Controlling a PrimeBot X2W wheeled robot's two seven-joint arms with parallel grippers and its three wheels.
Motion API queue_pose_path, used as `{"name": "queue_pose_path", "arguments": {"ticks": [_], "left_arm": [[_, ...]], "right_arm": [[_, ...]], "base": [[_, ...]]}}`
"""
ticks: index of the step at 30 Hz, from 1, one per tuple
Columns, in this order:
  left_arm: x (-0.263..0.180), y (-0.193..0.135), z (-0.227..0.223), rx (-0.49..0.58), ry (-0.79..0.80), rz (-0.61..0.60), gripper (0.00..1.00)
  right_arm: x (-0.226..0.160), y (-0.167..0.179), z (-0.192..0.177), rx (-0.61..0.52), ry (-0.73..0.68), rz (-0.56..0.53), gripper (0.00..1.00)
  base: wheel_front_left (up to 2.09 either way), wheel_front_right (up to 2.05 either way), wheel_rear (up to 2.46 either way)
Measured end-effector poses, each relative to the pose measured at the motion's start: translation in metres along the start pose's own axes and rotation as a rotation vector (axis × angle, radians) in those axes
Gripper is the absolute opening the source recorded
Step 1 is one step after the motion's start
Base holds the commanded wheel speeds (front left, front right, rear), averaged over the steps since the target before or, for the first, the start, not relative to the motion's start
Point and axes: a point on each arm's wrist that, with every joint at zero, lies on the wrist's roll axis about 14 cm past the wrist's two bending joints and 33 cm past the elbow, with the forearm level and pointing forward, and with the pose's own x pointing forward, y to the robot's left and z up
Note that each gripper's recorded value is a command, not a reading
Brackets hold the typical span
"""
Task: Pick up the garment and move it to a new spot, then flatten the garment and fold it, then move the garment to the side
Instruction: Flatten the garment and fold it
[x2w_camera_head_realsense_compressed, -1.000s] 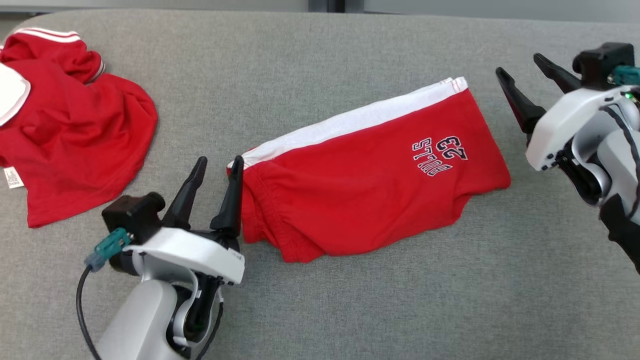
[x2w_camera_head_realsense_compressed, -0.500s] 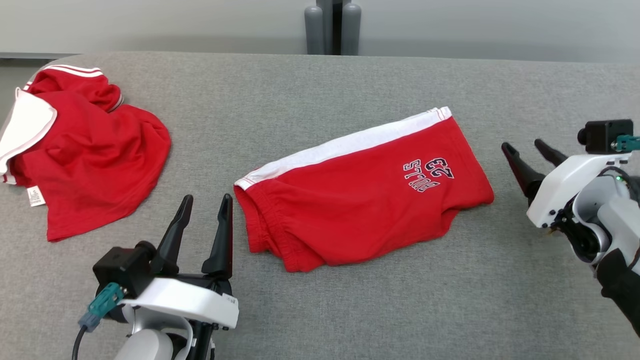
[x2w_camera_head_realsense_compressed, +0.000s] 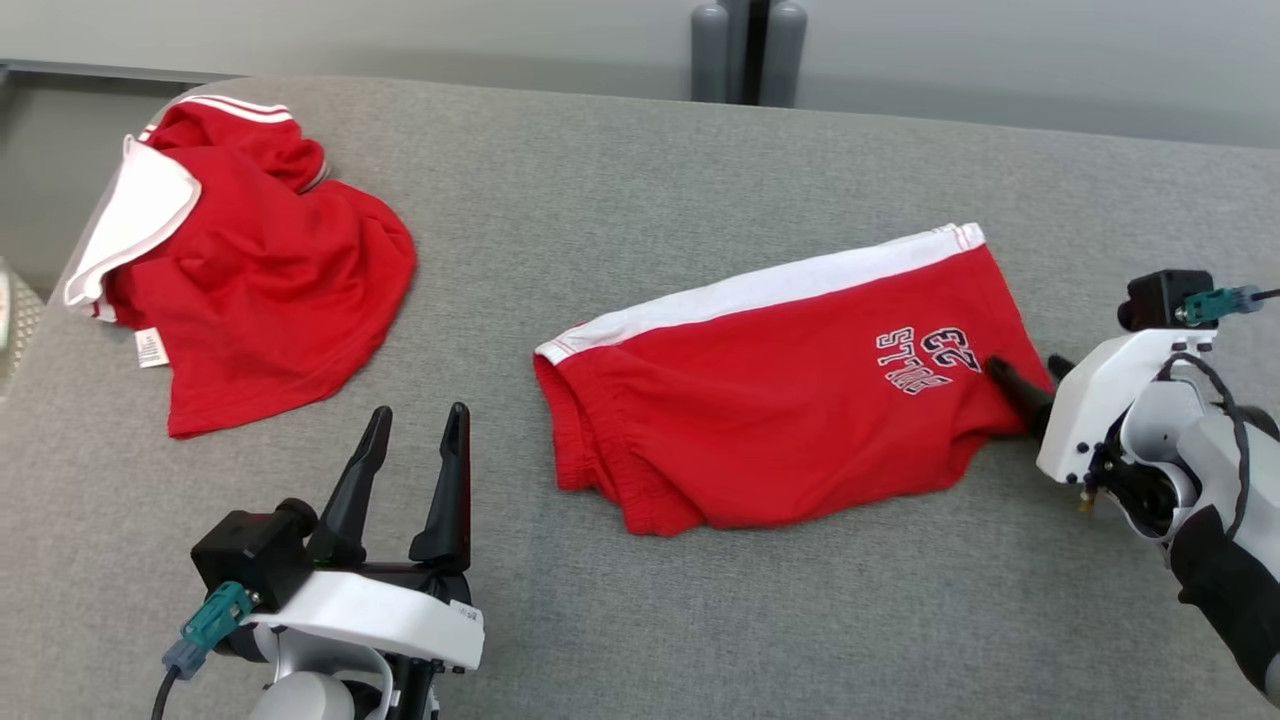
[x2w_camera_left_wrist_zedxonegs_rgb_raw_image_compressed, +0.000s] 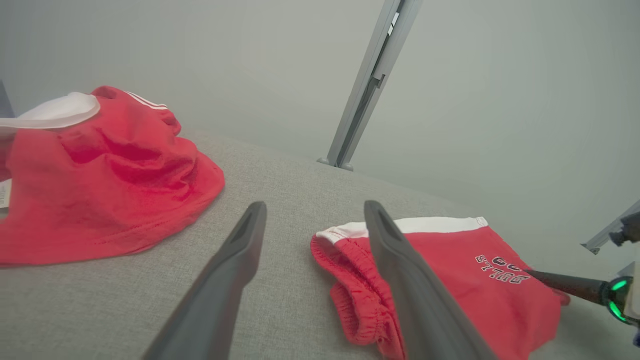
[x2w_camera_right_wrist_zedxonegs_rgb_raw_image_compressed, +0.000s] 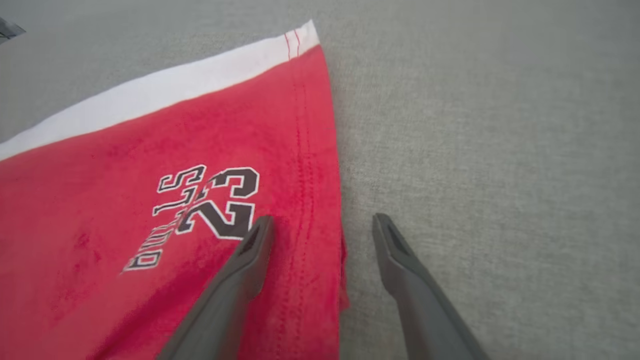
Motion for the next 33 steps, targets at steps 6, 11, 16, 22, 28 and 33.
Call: {"name": "queue_pose_path", "arguments": {"ticks": [6, 11, 16, 22, 28, 33], "left_arm": [[-0.006, 0.009, 0.002, -0.012, -0.009, 0.031, 1.0], [-0.009, 0.016, 0.001, -0.025, -0.005, 0.051, 1.0], [-0.009, 0.016, 0.001, -0.024, -0.006, 0.05, 1.0], [-0.001, -0.017, -0.005, -0.028, 0.017, -0.059, 1.0], [0.011, -0.042, -0.012, -0.03, 0.046, -0.138, 1.0], [0.016, -0.048, -0.018, -0.027, 0.072, -0.161, 1.0]], "right_arm": [[0.009, 0.008, -0.013, -0.007, 0.12, -0.002, 1.0], [0.015, 0.013, -0.017, -0.042, 0.17, -0.001, 0.4], [0.015, 0.018, -0.013, -0.061, 0.132, 0.005, 0.0], [-0.029, -0.021, 0.006, 0.031, -0.027, -0.039, 0.0], [-0.067, -0.071, -0.023, 0.13, -0.052, -0.143, 0.0], [-0.071, -0.082, -0.028, 0.182, -0.089, -0.18, 0.0]], "base": [[0.0, 0.0, 0.0], [0.0, 0.0, 0.0], [0.0, 0.0, 0.0], [0.0, 0.0, 0.0], [0.0, 0.0, 0.0], [0.0, 0.0, 0.0]]}}
